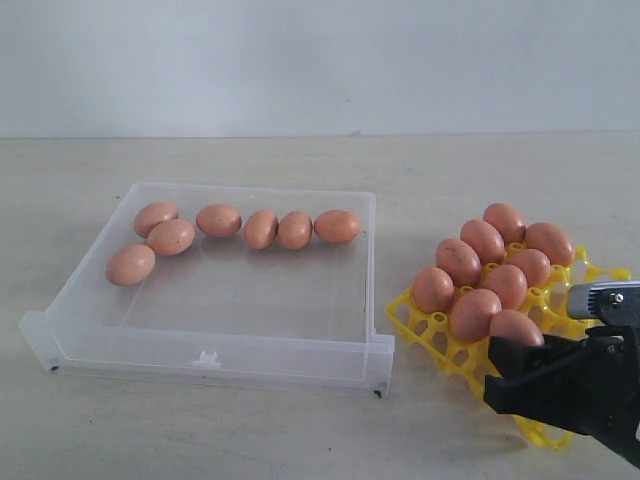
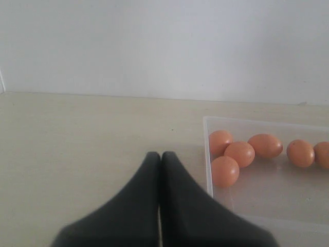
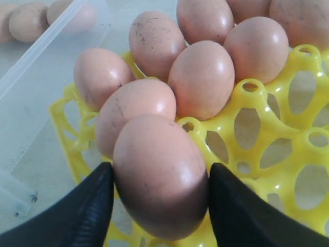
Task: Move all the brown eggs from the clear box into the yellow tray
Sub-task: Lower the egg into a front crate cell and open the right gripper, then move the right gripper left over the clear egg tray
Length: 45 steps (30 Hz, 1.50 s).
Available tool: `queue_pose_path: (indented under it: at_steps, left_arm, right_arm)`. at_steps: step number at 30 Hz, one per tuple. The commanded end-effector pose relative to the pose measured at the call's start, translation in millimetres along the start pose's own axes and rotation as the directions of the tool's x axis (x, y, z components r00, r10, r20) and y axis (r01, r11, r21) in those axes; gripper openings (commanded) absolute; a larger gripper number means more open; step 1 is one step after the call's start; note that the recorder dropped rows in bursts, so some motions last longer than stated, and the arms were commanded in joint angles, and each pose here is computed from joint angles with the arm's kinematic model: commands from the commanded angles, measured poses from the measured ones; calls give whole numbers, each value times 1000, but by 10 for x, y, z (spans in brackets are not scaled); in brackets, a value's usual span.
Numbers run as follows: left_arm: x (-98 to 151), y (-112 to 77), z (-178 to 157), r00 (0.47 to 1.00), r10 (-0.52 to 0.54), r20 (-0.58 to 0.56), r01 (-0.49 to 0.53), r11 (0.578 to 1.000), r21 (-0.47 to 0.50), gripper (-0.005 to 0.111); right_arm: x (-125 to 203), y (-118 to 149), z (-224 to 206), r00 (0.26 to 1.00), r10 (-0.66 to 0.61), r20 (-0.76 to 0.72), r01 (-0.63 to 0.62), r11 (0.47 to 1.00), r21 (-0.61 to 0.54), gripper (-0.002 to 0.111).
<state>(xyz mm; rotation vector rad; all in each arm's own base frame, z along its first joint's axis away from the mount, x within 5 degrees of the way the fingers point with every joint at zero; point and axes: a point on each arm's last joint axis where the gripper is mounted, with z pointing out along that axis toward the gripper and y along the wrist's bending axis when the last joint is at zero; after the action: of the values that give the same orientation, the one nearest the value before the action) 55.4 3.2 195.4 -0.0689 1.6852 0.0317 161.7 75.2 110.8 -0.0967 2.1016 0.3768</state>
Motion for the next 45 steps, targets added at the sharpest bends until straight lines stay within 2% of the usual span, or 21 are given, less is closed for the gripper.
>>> queue_pose_path:
  at_steps: [1,4,6,14,17,22,30,36,39,41,43,45]
  left_arm:
    - [6,1,5,1000,4,0,-4,1000,-1,-4]
    - [6,1,5,1000,4,0,-4,1000,-1,-4]
    - [6,1,5,1000,4,0,-4,1000,-1,-4]
    - [6,1,5,1000,4,0,-4,1000,-1,-4]
    - [6,1,5,1000,4,0,-4,1000,-1,-4]
    - [6,1,5,1000,4,0,-4,1000,-1,-4]
    - [6,1,5,1000,4,0,-4,1000,-1,-4]
    - [6,1,5,1000,4,0,-4,1000,-1,-4]
    - [6,1,5,1000,4,0,-4,1000,-1,-4]
    - [6,1,5,1000,4,0,-4,1000,-1,-4]
    - [6,1,5,1000,4,0,-4,1000,-1,-4]
    - [6,1,5,1000,4,0,-4,1000,-1,-4]
  right_arm:
    - [14,1,2,1000,-5,-14,5,1000,-1,53]
    - [23,-1,1,1000,13,-23,-13,1000,2,65]
    - [35,-3,13,999,18,-46,-17,1000,10,69]
    - [20,3,22,999,18,-37,-18,1000,7,69]
    - [-26,-1,15,1000,23,5,-23,1000,11,69]
    - [-158,-57,-49,995,-12,97,4,996,84,69]
    - [-391,-39,-221,970,-26,243,5,996,84,69]
    - [-437,-42,-285,965,-24,260,1,996,90,69]
    - [-529,-18,-345,948,-23,317,0,997,73,69]
    - [-643,79,-329,966,-42,256,33,999,37,69]
    - [-900,291,-252,981,-148,129,153,988,-34,69]
    - [-1252,517,-176,964,-268,4,266,958,-109,69]
